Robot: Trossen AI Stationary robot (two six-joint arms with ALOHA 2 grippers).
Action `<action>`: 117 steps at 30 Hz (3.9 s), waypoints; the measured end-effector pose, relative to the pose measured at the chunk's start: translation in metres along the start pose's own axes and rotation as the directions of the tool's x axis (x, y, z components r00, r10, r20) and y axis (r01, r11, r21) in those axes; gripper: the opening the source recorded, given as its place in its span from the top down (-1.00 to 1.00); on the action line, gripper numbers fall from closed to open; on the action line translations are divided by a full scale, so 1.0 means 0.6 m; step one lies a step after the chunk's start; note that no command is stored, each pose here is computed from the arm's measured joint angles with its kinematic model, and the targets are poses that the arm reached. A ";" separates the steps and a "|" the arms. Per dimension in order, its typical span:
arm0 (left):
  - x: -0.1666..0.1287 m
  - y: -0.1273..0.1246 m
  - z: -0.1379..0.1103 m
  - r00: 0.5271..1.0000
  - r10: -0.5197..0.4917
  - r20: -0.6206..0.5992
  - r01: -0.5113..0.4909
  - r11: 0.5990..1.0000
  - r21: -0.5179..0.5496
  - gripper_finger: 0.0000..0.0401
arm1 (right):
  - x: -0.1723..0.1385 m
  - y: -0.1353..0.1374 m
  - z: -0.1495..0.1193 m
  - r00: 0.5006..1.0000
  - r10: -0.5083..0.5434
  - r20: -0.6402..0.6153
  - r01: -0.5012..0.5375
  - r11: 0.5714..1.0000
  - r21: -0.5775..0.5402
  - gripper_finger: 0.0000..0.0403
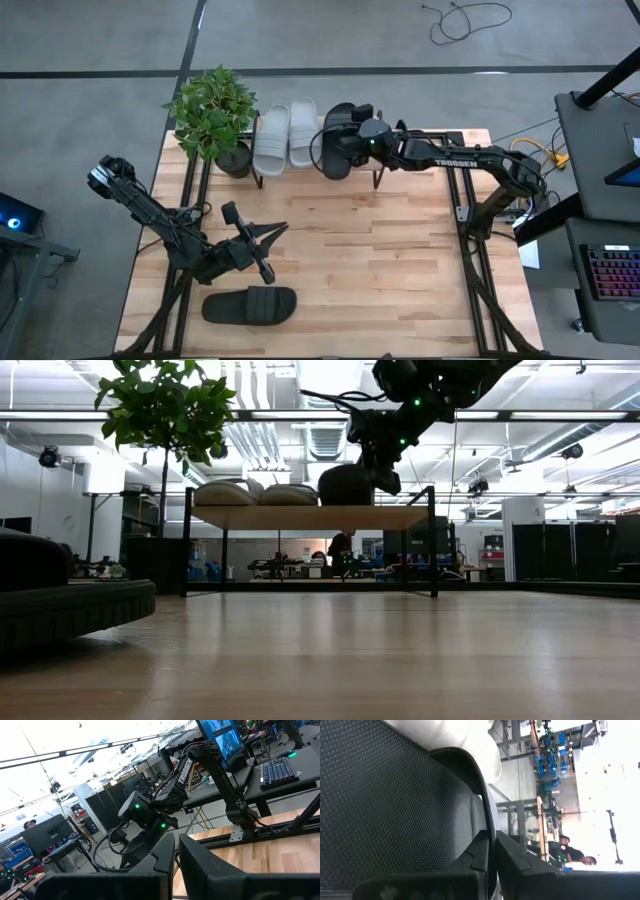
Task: Pick and place slides into the shelf
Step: Put the right black slipper on the shelf, then put the black slipper on the shelf
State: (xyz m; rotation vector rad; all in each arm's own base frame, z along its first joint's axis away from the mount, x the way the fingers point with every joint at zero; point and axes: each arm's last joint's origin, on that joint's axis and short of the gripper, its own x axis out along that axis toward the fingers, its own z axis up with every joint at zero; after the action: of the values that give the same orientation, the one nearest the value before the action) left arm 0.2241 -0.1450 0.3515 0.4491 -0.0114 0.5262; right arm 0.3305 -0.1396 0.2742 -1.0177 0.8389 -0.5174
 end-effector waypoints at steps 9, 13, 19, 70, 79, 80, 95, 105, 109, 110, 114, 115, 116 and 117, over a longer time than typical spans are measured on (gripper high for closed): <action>0.000 0.000 0.000 1.000 0.000 0.000 0.000 1.000 0.000 0.95 | 0.007 -0.006 -0.012 1.000 0.016 0.020 -0.016 1.000 0.000 0.94; 0.000 0.000 0.000 1.000 0.000 0.000 0.000 1.000 0.000 0.95 | 0.009 -0.006 -0.012 0.996 0.048 0.074 -0.051 0.998 0.037 0.94; 0.000 0.000 0.000 1.000 0.000 0.000 0.000 1.000 0.000 0.95 | 0.008 -0.005 -0.011 0.995 0.056 0.087 -0.058 0.998 0.029 0.94; 0.000 0.000 -0.002 1.000 0.014 -0.017 -0.014 1.000 0.008 0.95 | -0.102 -0.091 0.062 0.662 0.597 0.453 -0.746 0.588 0.313 0.22; -0.005 -0.004 -0.028 0.975 0.156 -0.158 -0.145 0.986 0.082 0.95 | -0.210 -0.028 0.098 0.568 0.681 0.461 -0.810 0.563 0.166 0.30; -0.007 -0.008 -0.037 0.963 0.190 -0.189 -0.170 0.978 0.118 0.95 | -0.222 -0.019 0.099 0.584 0.674 0.453 -0.797 0.581 0.164 0.30; -0.066 -0.041 -0.059 0.965 0.164 -0.206 -0.125 0.974 0.188 0.95 | -0.335 0.087 0.071 0.680 0.324 0.658 -0.617 0.737 0.275 0.33; -0.079 -0.082 -0.046 0.788 -0.584 0.195 0.612 0.778 -0.140 0.95 | -0.359 0.082 0.073 0.632 0.282 0.722 -0.654 0.693 0.302 0.36; -0.084 -0.092 -0.062 0.685 -0.718 0.123 0.721 0.644 -0.254 0.95 | -0.367 0.090 0.077 0.612 0.298 0.733 -0.676 0.679 0.288 0.36; -0.085 -0.093 -0.068 0.678 -0.730 0.087 0.716 0.630 -0.301 0.95 | -0.370 0.093 0.078 0.607 0.307 0.733 -0.683 0.674 0.283 0.36; -0.089 -0.096 -0.095 0.673 -0.736 -0.077 0.622 0.619 -0.479 0.95 | -0.381 0.099 0.082 0.583 0.319 0.748 -0.709 0.648 0.277 0.36; -0.090 -0.097 -0.102 0.667 -0.737 -0.109 0.589 0.611 -0.528 0.95 | -0.384 0.100 0.083 0.576 0.322 0.751 -0.716 0.643 0.273 0.36; -0.091 -0.096 -0.107 0.663 -0.736 -0.137 0.548 0.602 -0.581 0.95 | -0.387 0.102 0.083 0.570 0.327 0.754 -0.722 0.638 0.269 0.36; -0.092 -0.096 -0.112 0.658 -0.735 -0.163 0.502 0.590 -0.632 0.95 | -0.390 0.104 0.084 0.564 0.330 0.757 -0.726 0.634 0.265 0.37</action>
State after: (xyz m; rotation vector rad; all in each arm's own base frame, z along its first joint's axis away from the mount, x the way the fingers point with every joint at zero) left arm 0.1974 -0.1880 0.2604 -0.2487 0.4007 -0.1369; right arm 0.2331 0.0836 0.3170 -0.2657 0.2829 0.1828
